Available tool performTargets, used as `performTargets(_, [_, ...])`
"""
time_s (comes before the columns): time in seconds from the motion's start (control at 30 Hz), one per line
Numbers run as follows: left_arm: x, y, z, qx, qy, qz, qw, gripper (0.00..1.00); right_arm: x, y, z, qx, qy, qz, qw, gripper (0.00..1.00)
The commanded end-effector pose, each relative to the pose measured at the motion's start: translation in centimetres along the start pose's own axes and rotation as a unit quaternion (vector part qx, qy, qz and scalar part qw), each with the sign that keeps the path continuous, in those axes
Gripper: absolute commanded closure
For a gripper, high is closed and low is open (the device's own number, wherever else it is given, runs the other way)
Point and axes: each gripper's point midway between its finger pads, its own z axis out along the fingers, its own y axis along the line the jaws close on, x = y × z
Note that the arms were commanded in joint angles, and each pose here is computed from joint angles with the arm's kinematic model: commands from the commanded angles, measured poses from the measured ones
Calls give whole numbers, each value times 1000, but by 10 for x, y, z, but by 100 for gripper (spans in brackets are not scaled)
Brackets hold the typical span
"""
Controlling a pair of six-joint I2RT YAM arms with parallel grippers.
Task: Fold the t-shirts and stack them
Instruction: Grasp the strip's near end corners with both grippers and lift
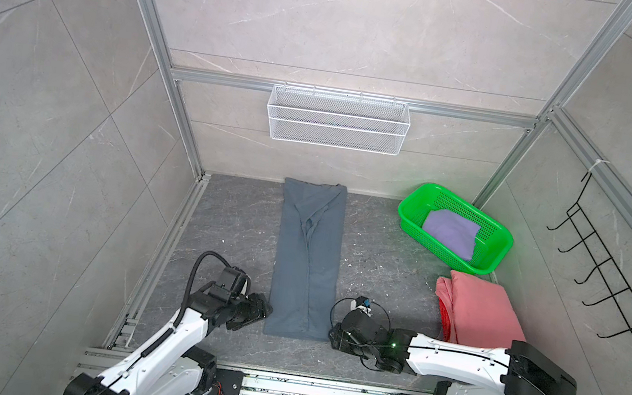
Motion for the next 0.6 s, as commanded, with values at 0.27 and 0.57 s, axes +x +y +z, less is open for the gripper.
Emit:
performTargets(0.27, [31,2,17,28,57,-40,997,42,11,-3,25,-17,4,42,999,34])
performTargets(0.57, [27,-19,22,81,61,-39,994,75,20,8,41,-36,27,42,998,57])
